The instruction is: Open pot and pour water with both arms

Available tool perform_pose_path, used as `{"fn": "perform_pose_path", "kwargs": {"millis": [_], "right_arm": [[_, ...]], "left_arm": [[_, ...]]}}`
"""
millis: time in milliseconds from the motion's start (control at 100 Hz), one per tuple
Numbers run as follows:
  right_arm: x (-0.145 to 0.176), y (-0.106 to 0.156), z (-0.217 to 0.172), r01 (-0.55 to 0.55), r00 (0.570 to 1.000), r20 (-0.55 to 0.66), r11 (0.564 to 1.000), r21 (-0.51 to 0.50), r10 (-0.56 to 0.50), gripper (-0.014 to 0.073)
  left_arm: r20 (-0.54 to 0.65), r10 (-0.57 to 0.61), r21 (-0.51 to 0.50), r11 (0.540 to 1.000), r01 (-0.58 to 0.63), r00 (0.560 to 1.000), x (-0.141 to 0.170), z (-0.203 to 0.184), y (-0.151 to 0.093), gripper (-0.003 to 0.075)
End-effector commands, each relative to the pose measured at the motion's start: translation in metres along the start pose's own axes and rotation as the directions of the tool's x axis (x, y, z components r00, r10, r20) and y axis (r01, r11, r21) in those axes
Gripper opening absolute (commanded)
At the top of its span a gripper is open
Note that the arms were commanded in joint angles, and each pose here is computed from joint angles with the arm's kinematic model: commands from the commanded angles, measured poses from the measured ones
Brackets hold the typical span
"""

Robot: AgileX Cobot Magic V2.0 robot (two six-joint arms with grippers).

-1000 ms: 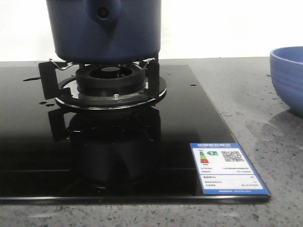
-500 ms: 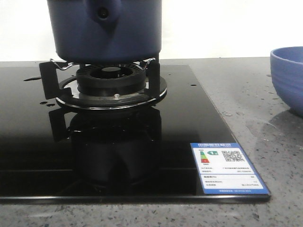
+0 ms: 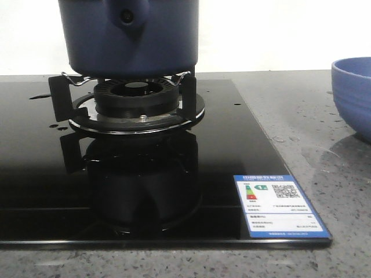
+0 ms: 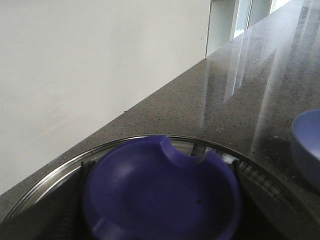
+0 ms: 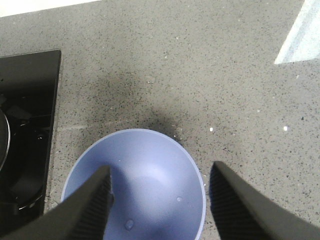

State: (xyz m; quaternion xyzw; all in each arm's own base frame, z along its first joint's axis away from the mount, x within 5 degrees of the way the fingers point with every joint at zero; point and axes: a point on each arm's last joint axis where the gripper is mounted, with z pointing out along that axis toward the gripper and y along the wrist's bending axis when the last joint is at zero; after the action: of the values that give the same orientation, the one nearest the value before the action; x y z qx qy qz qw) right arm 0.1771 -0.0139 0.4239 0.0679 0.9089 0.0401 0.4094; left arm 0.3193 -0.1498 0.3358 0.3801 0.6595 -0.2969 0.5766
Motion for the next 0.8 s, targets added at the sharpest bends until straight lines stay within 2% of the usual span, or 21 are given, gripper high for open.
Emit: {"fn": "perform_pose_path", "kwargs": {"millis": [0,100,220,300,340,450,520,590,720,790], "right_arm": [[-0.009,0.001,-0.012,0.006,0.996,0.088,1.000,-0.005,-0.006,0.0388],[-0.009,0.001,-0.012,0.006,0.996,0.087,1.000,-0.005,-0.006,0.0388],[-0.010,0.003,-0.013,0.010,0.995,0.102,1.000,-0.010,-0.009,0.0388],[-0.009,0.006,-0.017,0.024,0.992,0.127,0.999,-0.024,-0.021,0.0386],[-0.007,0.008,-0.019,0.035,0.990,0.141,0.999,-0.033,-0.030,0.0381],[0.001,0.013,-0.027,0.058,0.982,0.183,0.997,-0.052,-0.048,0.0337],[0.011,0.015,-0.030,0.092,0.976,0.203,0.994,-0.063,-0.078,0.0282],[0.024,0.018,-0.032,0.146,0.967,0.220,0.986,-0.077,-0.126,0.0188],[0.056,0.020,-0.037,0.250,0.931,0.297,0.963,-0.097,-0.212,-0.0064],[0.075,0.018,-0.042,0.280,0.902,0.368,0.955,-0.101,-0.225,-0.0063]], "left_arm": [[0.101,-0.001,0.029,1.000,-0.002,0.995,-0.026,-0.009,-0.008,0.0484],[0.122,0.006,0.016,1.000,-0.008,0.992,-0.035,-0.016,-0.011,0.0549],[0.169,0.018,-0.010,1.000,-0.017,0.985,-0.054,-0.036,-0.016,0.0546],[0.186,-0.040,-0.051,0.997,0.050,0.982,-0.068,-0.057,-0.018,0.0533],[0.194,-0.065,-0.082,0.993,0.083,0.979,-0.075,-0.070,-0.020,0.0500],[0.194,-0.001,-0.147,0.989,0.030,0.981,-0.080,-0.103,-0.034,0.0388],[0.196,-0.005,-0.177,0.983,0.040,0.981,-0.078,-0.122,-0.046,0.0333],[0.202,-0.023,-0.207,0.976,0.066,0.979,-0.070,-0.140,-0.060,0.0261],[0.205,-0.036,-0.313,0.945,0.101,0.978,-0.039,-0.168,-0.088,0.0115],[0.212,-0.029,-0.375,0.921,0.109,0.977,-0.021,-0.182,-0.104,0.0036]]}}
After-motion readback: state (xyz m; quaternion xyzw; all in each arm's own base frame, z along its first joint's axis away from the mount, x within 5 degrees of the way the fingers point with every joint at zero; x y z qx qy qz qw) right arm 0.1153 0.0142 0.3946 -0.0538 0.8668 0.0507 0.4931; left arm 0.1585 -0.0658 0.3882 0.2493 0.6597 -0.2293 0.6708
